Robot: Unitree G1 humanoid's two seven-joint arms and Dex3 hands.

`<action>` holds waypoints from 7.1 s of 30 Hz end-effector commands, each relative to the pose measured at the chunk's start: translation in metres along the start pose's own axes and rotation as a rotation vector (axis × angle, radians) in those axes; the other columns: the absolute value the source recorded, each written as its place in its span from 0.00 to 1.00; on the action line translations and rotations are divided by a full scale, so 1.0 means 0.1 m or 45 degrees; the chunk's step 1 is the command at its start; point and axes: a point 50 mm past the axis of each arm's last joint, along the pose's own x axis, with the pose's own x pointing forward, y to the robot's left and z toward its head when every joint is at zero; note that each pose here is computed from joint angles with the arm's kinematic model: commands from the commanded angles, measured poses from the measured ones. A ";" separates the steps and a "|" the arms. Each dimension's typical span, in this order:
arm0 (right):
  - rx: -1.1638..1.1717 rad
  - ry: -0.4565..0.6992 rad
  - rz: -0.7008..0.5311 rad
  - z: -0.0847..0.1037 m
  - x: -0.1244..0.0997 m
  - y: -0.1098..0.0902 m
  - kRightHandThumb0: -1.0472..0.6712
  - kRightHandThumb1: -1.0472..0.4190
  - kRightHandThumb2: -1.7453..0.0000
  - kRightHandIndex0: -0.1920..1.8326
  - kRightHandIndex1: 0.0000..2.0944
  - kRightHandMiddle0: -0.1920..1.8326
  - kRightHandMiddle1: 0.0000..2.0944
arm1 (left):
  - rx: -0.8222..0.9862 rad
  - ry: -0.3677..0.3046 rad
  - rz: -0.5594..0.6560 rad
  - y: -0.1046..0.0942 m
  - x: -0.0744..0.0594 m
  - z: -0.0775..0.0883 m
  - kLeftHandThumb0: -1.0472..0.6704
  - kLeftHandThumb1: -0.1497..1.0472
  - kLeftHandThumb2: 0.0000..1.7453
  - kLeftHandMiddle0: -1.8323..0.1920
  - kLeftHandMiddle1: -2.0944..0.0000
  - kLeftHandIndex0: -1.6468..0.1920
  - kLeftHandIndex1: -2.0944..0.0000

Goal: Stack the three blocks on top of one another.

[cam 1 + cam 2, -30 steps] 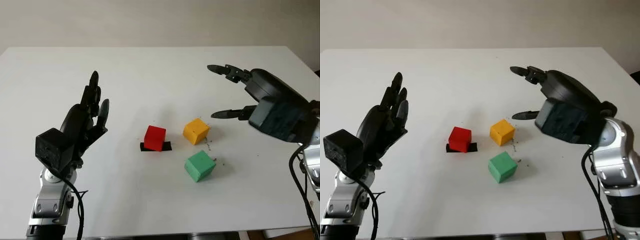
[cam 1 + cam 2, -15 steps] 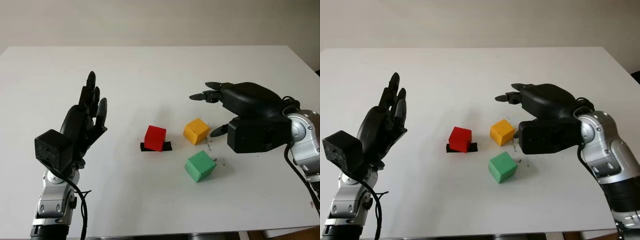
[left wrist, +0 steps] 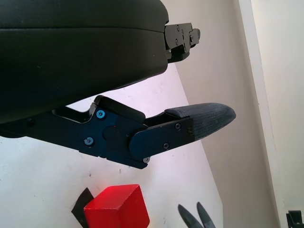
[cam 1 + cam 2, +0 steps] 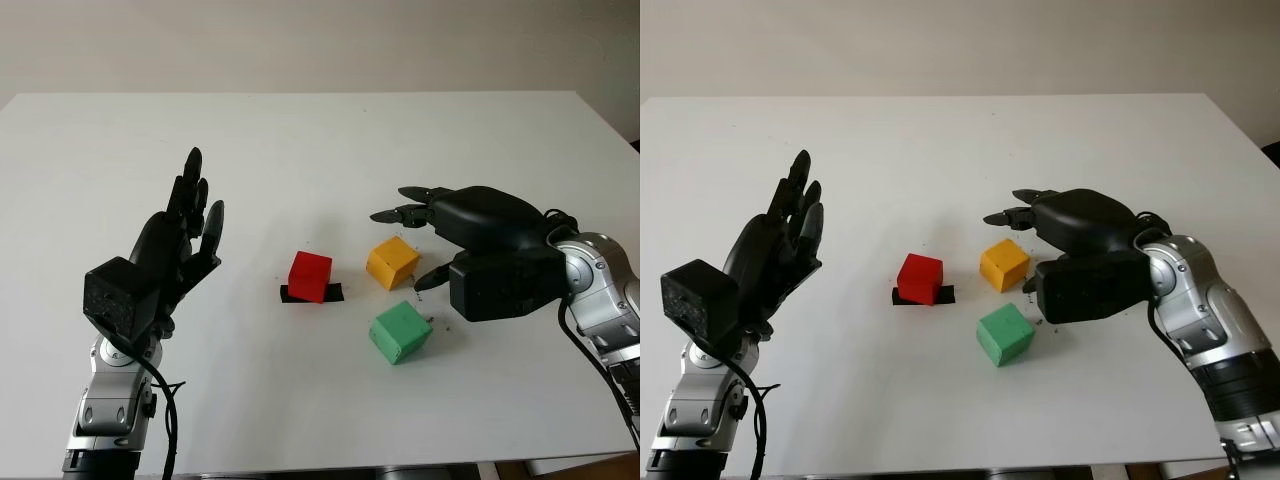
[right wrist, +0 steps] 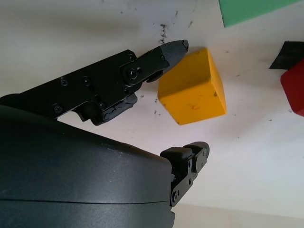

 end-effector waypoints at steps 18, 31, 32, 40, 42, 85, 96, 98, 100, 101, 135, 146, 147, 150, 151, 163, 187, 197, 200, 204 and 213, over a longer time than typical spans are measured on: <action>-0.074 -0.083 -0.102 0.01 0.07 0.10 0.37 0.10 0.97 0.14 0.02 0.39 0.09 | 0.010 -0.010 -0.039 -0.07 -0.05 0.05 0.19 1.00 0.37 0.95 0.97 0.96 0.97; -0.161 -0.114 -0.136 -0.03 0.02 0.06 0.41 0.07 0.97 0.19 0.03 0.36 0.50 | -0.011 -0.013 -0.050 -0.10 -0.07 0.05 0.18 1.00 0.36 0.96 0.98 0.97 0.98; -0.173 -0.115 -0.143 -0.04 0.02 0.05 0.41 0.07 0.97 0.20 0.03 0.36 0.51 | -0.010 -0.012 -0.051 -0.10 -0.07 0.04 0.18 1.00 0.36 0.96 0.98 0.97 0.98; -0.157 -0.066 -0.179 -0.07 0.01 -0.11 0.40 0.07 0.97 0.21 0.03 0.34 0.53 | -0.009 -0.001 -0.052 -0.11 -0.06 0.04 0.17 1.00 0.35 0.96 0.97 0.97 0.98; -0.153 -0.051 -0.189 -0.07 0.01 -0.18 0.41 0.07 0.97 0.20 0.03 0.34 0.50 | -0.007 0.001 -0.058 -0.12 -0.05 0.03 0.17 1.00 0.36 0.96 0.98 0.98 0.98; -0.324 -0.582 0.017 0.85 0.63 -0.78 0.37 0.08 0.97 0.21 0.02 0.32 0.59 | -0.028 -0.002 -0.016 -0.20 -0.09 0.03 0.17 1.00 0.43 0.98 0.97 0.99 0.97; -0.336 -0.641 0.059 0.93 0.64 -0.79 0.36 0.08 0.97 0.21 0.03 0.30 0.64 | -0.048 -0.004 -0.005 -0.23 -0.10 0.03 0.18 1.00 0.43 0.98 0.97 0.99 0.97; -0.330 -0.640 0.068 0.94 0.64 -0.79 0.36 0.08 0.97 0.21 0.02 0.30 0.64 | -0.047 -0.002 -0.004 -0.23 -0.10 0.03 0.18 1.00 0.43 0.98 0.98 0.99 0.97; -0.326 -0.647 0.072 0.95 0.65 -0.78 0.37 0.08 0.97 0.20 0.02 0.29 0.64 | -0.037 -0.005 0.007 -0.23 -0.11 0.03 0.18 1.00 0.43 0.98 0.97 0.99 0.97; -0.324 -0.652 0.074 0.96 0.65 -0.78 0.37 0.08 0.97 0.20 0.02 0.29 0.64 | -0.031 -0.007 0.014 -0.23 -0.11 0.03 0.18 1.00 0.42 0.97 0.97 0.98 0.97; -0.428 -0.673 0.081 0.99 0.70 -0.72 0.36 0.08 0.97 0.21 0.03 0.28 0.66 | -0.036 -0.012 0.002 -0.27 -0.14 0.01 0.18 1.00 0.42 0.98 0.97 0.99 0.97; -0.449 -0.672 0.084 0.99 0.70 -0.69 0.35 0.09 0.97 0.21 0.03 0.29 0.64 | -0.034 -0.016 -0.001 -0.28 -0.14 0.01 0.18 1.00 0.42 0.98 0.98 0.99 0.97; -0.452 -0.669 0.086 0.99 0.70 -0.69 0.35 0.09 0.97 0.22 0.03 0.29 0.64 | -0.034 -0.017 -0.002 -0.28 -0.14 0.01 0.18 1.00 0.43 0.98 0.98 0.99 0.98; -0.452 -0.662 0.097 0.99 0.70 -0.68 0.35 0.09 0.97 0.21 0.03 0.29 0.63 | -0.036 -0.015 0.001 -0.27 -0.15 0.01 0.18 1.00 0.42 0.98 0.97 0.99 0.97; -0.451 -0.662 0.099 0.99 0.70 -0.67 0.35 0.09 0.97 0.21 0.03 0.29 0.63 | -0.038 -0.015 0.002 -0.27 -0.15 0.01 0.18 1.00 0.42 0.98 0.97 0.99 0.97; -0.423 -0.676 0.109 0.97 0.70 -0.62 0.34 0.09 0.97 0.21 0.02 0.26 0.64 | -0.031 -0.022 0.000 -0.27 -0.15 0.01 0.18 1.00 0.42 0.98 0.97 0.99 0.97; -0.477 -0.635 0.141 0.90 0.66 -0.64 0.28 0.09 0.97 0.08 0.02 0.13 0.17 | -0.044 -0.017 0.012 -0.29 -0.14 0.00 0.18 1.00 0.42 0.97 0.97 0.98 0.97; -0.251 -0.478 -0.201 0.65 0.29 -1.10 0.26 0.09 0.97 0.08 0.03 0.16 0.15 | -0.047 -0.019 0.007 -0.29 -0.13 0.00 0.18 1.00 0.42 0.98 0.98 0.99 0.98; -0.114 -0.403 -0.307 0.51 0.07 -1.17 0.25 0.08 0.97 0.08 0.03 0.17 0.15 | -0.036 -0.017 0.002 -0.26 -0.14 0.00 0.18 1.00 0.42 0.98 0.98 0.99 0.98; 0.038 -0.340 -0.440 0.32 -0.22 -1.07 0.27 0.10 0.97 0.10 0.03 0.20 0.17 | -0.029 -0.018 0.003 -0.23 -0.13 0.01 0.18 1.00 0.43 0.98 0.98 0.99 0.98; 0.302 -0.171 -0.462 0.17 -0.72 -0.63 0.28 0.12 0.97 0.11 0.03 0.16 0.32 | -0.028 -0.026 -0.018 -0.19 -0.12 0.02 0.18 1.00 0.43 0.98 0.98 0.99 0.98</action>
